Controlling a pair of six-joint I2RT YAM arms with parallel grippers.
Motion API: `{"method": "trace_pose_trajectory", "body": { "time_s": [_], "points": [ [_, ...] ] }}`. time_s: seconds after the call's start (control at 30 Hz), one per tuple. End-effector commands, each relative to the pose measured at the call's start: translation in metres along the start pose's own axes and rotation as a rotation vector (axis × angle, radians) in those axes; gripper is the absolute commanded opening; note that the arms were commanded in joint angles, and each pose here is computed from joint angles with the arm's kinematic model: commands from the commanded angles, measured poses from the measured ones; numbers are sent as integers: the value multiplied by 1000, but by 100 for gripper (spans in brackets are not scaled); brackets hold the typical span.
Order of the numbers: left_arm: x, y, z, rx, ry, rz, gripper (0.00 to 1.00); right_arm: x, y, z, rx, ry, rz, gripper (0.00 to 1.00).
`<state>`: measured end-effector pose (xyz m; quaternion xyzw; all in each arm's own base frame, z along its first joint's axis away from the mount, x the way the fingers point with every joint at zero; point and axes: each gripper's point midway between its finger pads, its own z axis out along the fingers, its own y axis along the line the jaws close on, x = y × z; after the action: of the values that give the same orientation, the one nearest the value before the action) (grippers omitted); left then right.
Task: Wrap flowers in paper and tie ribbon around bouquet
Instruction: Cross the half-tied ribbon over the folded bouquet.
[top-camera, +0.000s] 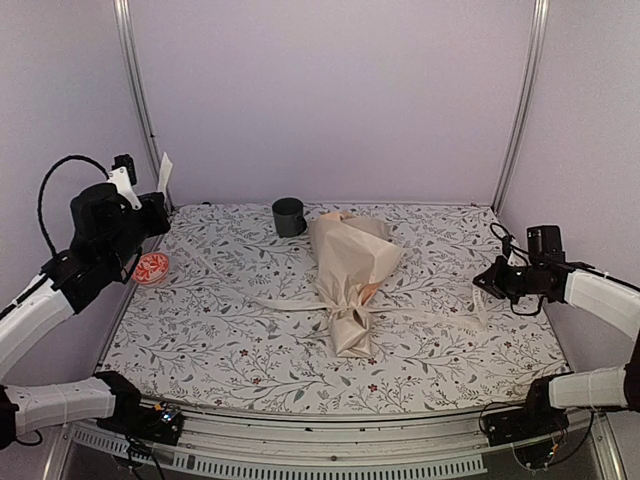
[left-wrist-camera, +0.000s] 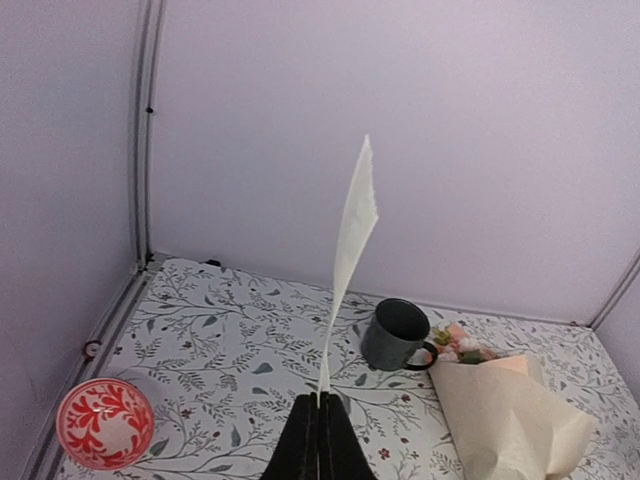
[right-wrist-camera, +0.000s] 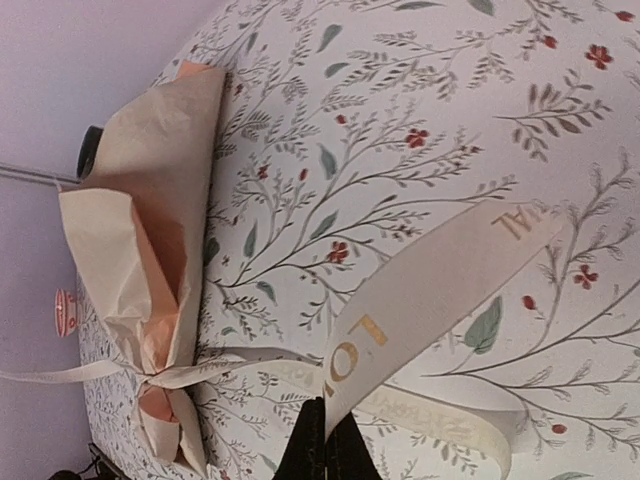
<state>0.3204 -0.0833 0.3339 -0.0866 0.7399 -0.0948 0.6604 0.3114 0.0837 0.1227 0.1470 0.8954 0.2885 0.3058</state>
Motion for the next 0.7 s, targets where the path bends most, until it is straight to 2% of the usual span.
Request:
{"method": "trace_pose_trajectory", "body": {
  "time_s": [0.0, 0.17, 0.4, 0.6, 0.67],
  "points": [
    [4, 50, 3, -124, 49, 26, 0, 8, -44, -7, 34, 28, 89, 0],
    [18, 87, -3, -193, 70, -32, 0, -3, -86, -20, 86, -56, 184, 0],
    [50, 106, -10, -231, 122, -89, 0, -18, -130, -42, 69, -165, 333, 0],
    [35, 116, -24, -283, 69, -99, 0, -25, -134, -49, 48, -187, 338, 0],
    [27, 105, -24, -228, 58, -112, 0, -24, -121, -46, -2, -174, 304, 0]
  ]
}}
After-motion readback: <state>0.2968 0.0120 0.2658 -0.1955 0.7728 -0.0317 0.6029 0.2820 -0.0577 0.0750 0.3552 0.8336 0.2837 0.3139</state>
